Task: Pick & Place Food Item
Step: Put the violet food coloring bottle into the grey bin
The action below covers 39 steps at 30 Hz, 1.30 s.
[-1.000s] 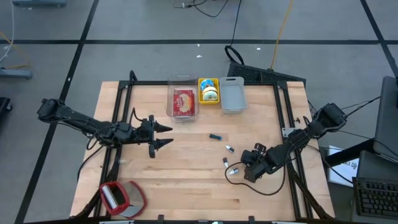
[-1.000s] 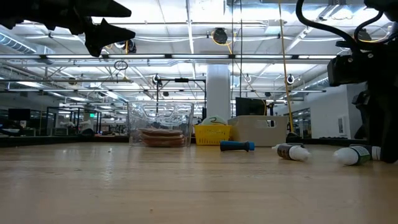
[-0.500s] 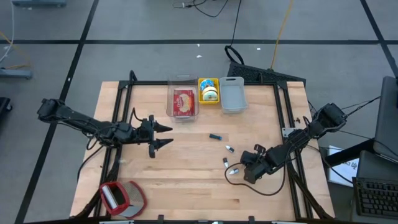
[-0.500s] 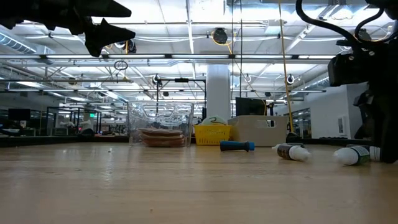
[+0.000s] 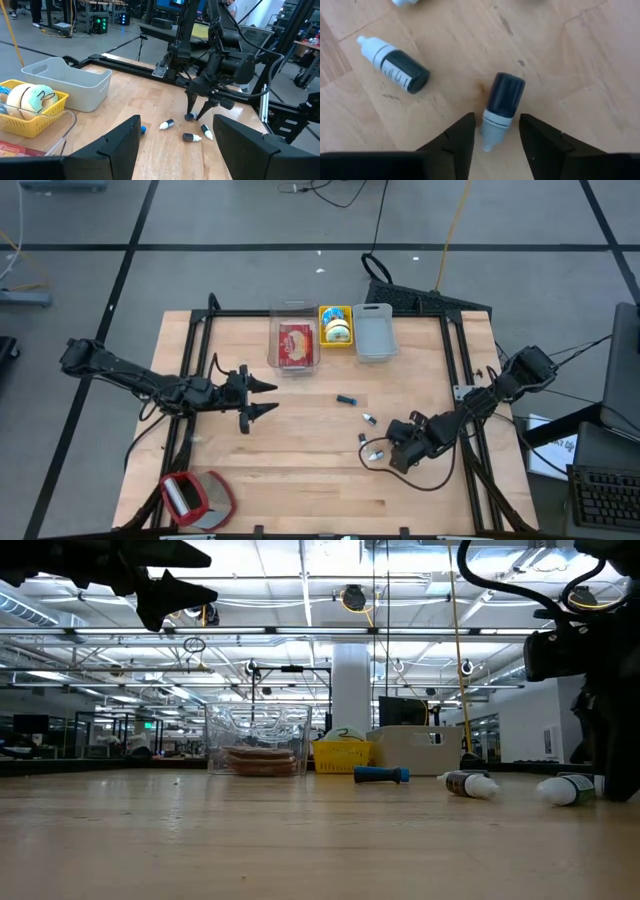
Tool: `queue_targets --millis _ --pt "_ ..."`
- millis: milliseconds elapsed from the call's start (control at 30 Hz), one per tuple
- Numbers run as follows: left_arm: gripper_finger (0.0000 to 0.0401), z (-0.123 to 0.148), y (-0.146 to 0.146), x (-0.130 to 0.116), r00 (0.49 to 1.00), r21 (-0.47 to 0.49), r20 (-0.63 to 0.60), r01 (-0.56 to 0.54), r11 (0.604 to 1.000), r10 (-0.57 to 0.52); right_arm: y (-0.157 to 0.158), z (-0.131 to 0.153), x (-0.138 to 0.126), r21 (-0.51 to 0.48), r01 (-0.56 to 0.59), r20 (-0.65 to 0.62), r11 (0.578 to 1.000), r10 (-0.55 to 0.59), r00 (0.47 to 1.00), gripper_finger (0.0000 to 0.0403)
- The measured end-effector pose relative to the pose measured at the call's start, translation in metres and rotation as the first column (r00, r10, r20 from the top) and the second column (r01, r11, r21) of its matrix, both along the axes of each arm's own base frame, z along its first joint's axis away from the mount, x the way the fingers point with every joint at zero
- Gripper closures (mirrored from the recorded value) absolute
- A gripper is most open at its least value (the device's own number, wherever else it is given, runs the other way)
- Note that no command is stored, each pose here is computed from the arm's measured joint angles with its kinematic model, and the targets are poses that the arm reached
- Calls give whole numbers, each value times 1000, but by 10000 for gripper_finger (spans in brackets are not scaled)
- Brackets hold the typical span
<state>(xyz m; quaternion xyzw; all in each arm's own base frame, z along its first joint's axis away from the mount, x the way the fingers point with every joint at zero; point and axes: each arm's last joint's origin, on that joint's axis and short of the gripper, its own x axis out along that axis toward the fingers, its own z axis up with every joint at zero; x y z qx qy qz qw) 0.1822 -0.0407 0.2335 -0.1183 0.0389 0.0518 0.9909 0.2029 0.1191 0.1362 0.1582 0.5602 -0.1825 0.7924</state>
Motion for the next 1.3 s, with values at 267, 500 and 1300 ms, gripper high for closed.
queue_targets --millis 267,500,1300 --pt "148 0 0 0 1000 -1 0 0 1000 0 -4 0 3 16 51 7 999 -51 999 267" --pt "148 0 0 0 1000 0 0 0 1000 0 -4 0 3 11 44 10 999 -44 999 322" --pt "148 0 0 0 1000 3 -1 1 1000 -1 -38 65 39 31 -122 505 992 90 859 326"
